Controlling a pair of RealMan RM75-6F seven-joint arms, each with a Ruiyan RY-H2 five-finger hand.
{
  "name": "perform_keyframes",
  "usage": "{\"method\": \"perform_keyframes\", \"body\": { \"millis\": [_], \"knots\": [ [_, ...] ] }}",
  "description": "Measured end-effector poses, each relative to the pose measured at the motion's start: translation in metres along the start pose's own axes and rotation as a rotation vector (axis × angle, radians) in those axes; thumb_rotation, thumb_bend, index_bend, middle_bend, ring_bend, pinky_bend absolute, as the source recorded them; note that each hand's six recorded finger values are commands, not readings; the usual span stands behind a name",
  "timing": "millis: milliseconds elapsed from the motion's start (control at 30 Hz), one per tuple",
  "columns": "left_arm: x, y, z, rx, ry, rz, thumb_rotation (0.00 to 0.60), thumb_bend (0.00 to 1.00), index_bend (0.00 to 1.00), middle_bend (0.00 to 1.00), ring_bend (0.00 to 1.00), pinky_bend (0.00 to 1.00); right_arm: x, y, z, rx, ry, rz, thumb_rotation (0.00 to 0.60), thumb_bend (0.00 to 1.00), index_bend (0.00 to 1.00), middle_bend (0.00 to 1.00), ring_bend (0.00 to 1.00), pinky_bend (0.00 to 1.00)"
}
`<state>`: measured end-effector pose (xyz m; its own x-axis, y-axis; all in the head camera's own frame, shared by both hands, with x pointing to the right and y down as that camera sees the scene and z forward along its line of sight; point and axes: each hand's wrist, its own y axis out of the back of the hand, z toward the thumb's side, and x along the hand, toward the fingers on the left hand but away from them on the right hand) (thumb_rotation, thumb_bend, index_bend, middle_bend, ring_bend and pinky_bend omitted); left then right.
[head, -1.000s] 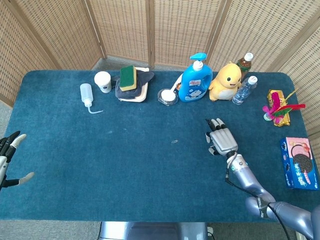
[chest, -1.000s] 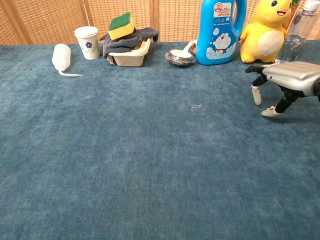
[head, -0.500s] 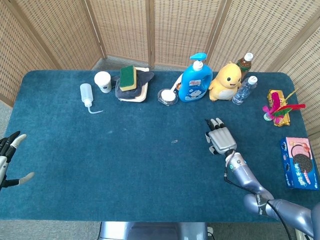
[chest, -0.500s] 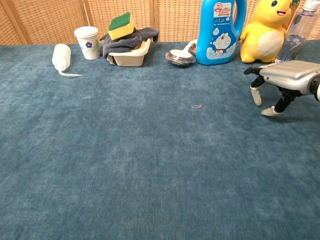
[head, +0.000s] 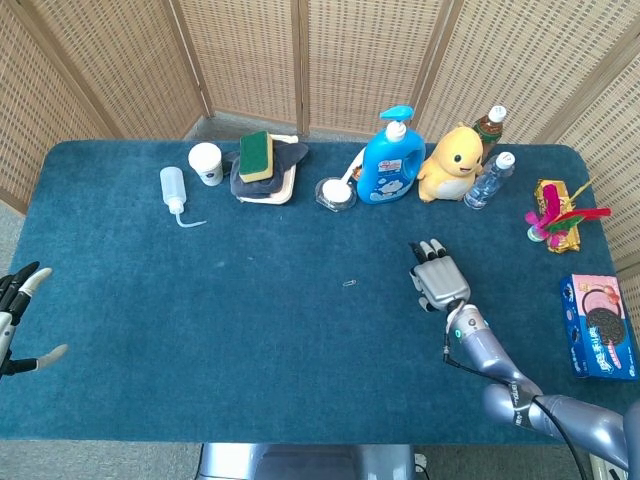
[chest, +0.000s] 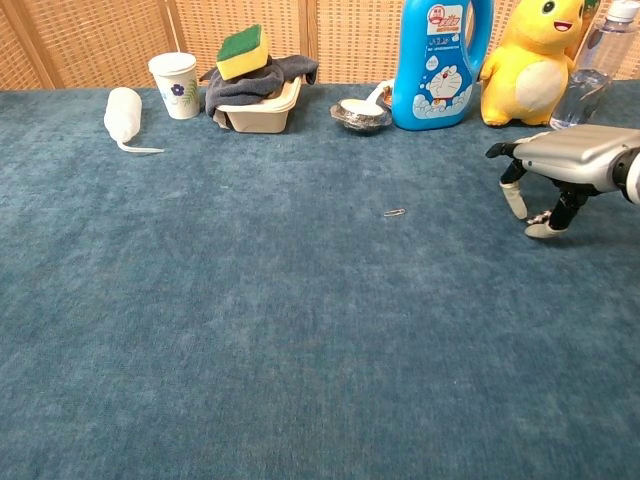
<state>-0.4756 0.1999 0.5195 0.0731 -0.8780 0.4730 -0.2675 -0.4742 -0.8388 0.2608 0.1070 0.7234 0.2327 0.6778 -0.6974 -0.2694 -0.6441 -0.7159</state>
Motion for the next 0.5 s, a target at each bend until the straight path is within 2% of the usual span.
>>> {"method": "perform_keyframes", "body": {
  "millis": [500],
  "knots": [
    [0.0002,-0.0019,0.0008,0.003,-0.002,-0.006,0.6,0.28,0.0,0.0,0.0,0.0,-0.0011,0.0054,-0.0023,0.034,-0.017,-0.001,0.6,0.35,0.54,0.05,0.0,0.0]
  ]
}}
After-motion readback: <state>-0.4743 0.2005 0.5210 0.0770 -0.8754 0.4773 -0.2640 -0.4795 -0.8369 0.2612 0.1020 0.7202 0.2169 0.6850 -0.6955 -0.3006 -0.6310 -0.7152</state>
